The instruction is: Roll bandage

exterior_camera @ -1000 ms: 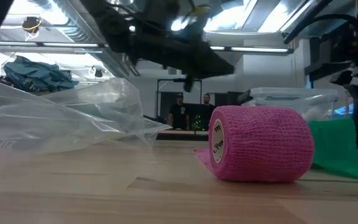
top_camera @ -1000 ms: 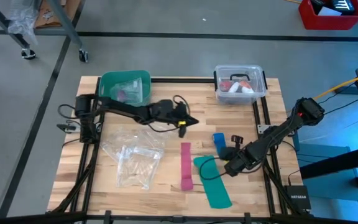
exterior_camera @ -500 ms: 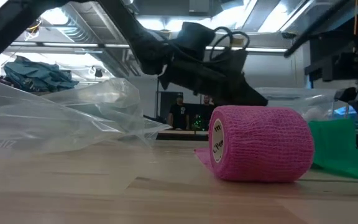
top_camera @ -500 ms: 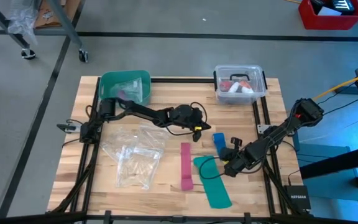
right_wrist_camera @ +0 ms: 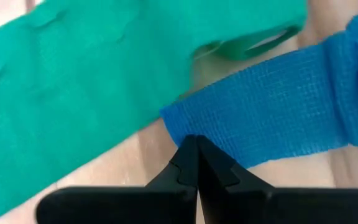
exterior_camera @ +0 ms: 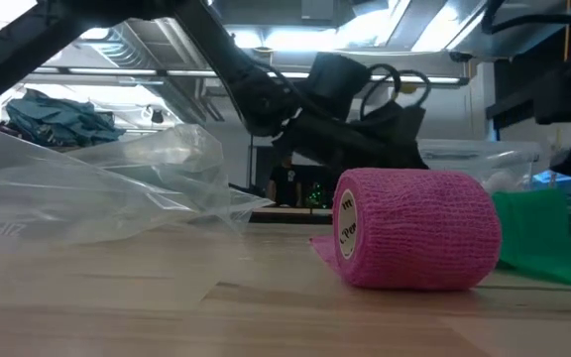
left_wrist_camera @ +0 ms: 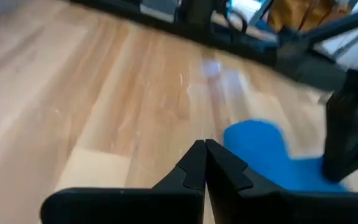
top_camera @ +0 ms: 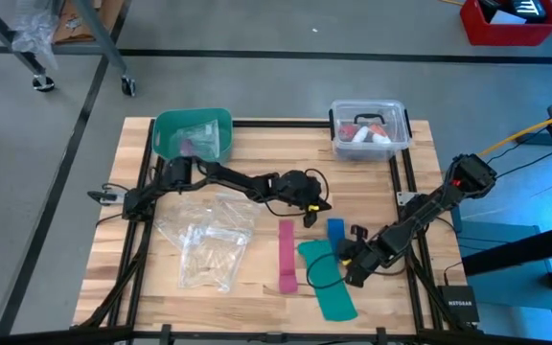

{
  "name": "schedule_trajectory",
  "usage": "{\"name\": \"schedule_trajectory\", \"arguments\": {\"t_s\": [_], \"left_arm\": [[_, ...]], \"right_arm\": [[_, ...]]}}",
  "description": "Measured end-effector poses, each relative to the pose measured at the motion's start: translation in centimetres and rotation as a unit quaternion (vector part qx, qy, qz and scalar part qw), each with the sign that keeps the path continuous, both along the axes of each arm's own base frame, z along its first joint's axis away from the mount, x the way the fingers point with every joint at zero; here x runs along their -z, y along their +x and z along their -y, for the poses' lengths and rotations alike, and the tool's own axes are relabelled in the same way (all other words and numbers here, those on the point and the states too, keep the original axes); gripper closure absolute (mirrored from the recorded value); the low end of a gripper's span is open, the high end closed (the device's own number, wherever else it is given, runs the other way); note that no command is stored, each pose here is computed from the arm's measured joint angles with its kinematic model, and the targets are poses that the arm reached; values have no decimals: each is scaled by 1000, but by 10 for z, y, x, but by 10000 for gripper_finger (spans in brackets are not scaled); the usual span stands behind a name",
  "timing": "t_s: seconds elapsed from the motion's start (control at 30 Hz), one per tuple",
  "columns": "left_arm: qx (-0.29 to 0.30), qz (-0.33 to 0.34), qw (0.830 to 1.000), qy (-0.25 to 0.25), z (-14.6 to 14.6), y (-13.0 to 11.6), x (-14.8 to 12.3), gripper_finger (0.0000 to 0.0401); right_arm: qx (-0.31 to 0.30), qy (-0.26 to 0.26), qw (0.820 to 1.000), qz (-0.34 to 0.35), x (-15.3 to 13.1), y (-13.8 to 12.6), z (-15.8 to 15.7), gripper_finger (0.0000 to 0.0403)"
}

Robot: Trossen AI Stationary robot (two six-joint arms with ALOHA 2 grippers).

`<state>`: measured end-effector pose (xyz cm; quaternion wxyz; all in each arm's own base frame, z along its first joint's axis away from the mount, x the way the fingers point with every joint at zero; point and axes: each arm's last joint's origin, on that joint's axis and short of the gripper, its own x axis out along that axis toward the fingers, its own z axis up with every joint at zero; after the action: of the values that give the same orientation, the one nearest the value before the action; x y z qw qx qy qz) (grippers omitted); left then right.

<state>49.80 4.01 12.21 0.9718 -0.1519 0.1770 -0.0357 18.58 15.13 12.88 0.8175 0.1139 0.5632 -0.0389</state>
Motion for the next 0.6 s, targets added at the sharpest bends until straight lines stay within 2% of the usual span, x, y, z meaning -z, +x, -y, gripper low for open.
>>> {"name": "schedule_trajectory", "arguments": {"t_s": [0.3,0.6], "left_arm": [[26,-32,999,2,12,4,11,401],[78,-25,997,-1,41,5,10,401]], "right_arm": [[12,-16,1000,-1,0,-2,1,402],[17,-35,999,-2,1,-4,3,402]]}}
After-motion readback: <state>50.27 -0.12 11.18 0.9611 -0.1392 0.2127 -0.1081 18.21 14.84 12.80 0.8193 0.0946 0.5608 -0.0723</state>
